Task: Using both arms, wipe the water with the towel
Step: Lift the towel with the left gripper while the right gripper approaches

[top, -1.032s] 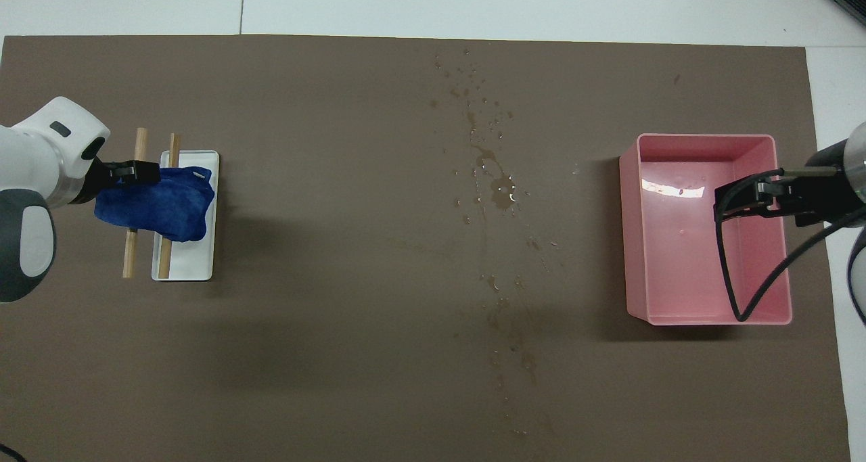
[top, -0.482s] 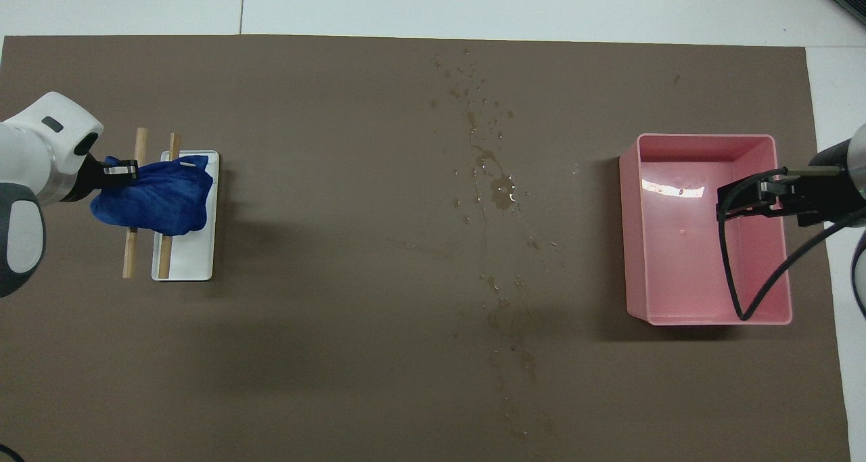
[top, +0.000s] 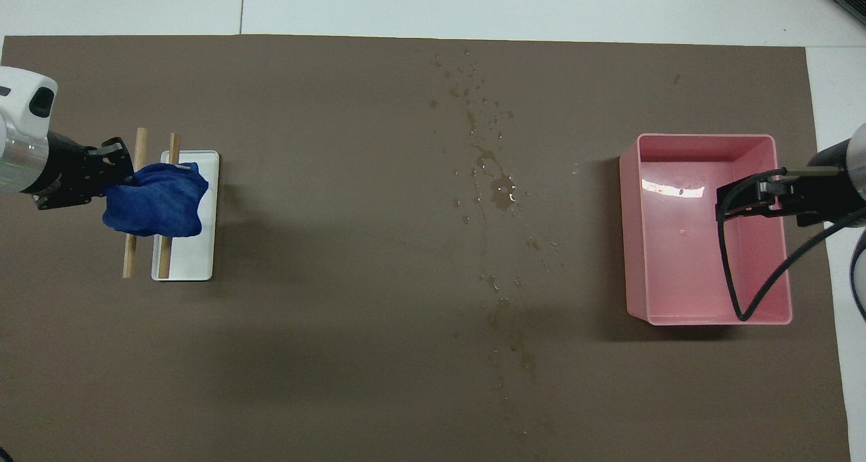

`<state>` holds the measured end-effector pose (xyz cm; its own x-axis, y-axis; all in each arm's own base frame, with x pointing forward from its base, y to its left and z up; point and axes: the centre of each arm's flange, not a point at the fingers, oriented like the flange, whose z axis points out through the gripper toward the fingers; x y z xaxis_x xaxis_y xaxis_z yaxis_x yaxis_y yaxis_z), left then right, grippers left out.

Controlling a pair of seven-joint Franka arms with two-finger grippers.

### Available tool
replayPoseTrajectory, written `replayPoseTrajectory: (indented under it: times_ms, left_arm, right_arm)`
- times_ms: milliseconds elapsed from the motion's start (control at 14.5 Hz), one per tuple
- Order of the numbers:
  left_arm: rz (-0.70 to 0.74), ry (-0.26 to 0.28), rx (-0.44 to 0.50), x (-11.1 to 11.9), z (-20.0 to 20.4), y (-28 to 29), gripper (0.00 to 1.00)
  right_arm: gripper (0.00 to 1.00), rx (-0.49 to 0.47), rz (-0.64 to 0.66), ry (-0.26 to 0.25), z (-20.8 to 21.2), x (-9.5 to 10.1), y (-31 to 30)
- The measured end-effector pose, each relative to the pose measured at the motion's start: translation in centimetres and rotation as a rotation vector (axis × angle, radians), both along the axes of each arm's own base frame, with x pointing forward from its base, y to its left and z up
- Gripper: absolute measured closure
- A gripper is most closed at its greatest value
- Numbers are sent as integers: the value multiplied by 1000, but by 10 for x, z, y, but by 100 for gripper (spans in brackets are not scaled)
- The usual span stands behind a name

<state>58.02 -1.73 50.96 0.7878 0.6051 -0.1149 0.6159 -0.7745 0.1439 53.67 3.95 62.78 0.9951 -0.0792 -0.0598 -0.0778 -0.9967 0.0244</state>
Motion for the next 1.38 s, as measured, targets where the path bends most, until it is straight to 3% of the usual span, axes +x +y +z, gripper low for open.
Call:
replayPoseTrajectory:
  times_ms: [413, 688, 1032, 1377]
  left_arm:
    - [438, 246, -207, -22, 19, -42, 82]
    - [665, 367, -288, -34, 39, -97, 82]
    - [931, 469, -435, -33, 60, -142, 82]
    - [1018, 491, -470, -46, 70, -209, 82]
  right_arm:
    - [0, 164, -118, 17, 5, -6, 41]
    - [0, 168, -354, 7, 13, -18, 116]
    - [0, 306, -705, 20, 29, -39, 211]
    - [1, 436, -1047, 113, 36, -55, 274]
